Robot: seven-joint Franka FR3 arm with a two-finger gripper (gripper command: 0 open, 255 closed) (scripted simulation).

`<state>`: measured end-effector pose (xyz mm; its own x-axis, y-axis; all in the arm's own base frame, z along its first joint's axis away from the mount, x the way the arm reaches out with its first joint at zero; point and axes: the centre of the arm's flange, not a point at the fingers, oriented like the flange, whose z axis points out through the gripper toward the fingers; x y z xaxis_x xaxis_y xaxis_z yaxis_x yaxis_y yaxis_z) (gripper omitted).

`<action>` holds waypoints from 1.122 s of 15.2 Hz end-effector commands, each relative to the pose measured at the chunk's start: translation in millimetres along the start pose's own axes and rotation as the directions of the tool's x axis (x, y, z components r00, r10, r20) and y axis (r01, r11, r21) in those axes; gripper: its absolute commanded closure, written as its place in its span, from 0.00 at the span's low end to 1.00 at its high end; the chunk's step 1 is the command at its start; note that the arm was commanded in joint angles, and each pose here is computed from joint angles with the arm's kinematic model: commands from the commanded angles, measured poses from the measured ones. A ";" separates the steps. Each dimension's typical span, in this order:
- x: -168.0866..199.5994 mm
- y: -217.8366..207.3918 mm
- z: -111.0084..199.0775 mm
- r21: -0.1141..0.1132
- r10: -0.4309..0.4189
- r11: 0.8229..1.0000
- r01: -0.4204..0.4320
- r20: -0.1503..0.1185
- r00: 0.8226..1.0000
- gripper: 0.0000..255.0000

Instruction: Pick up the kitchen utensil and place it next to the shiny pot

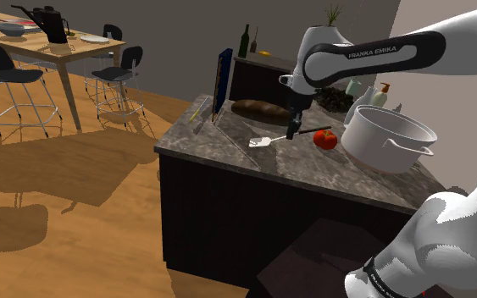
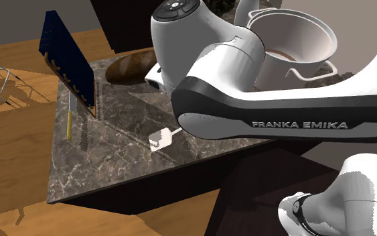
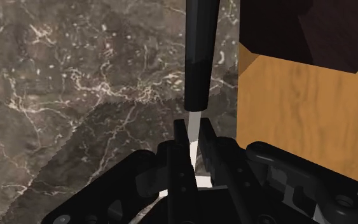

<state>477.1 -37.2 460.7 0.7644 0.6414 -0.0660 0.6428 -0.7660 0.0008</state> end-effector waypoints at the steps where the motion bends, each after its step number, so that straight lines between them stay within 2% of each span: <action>1: -1.1 1.2 -9.7 0.000 0.000 1.000 0.000 0.000 1.000 1.00; 17: -6.7 1.3 -94.0 0.000 0.000 1.000 0.000 0.000 1.000 1.00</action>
<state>478.1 -38.8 548.6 0.7643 0.6415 -0.0660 0.6429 -0.7660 0.0006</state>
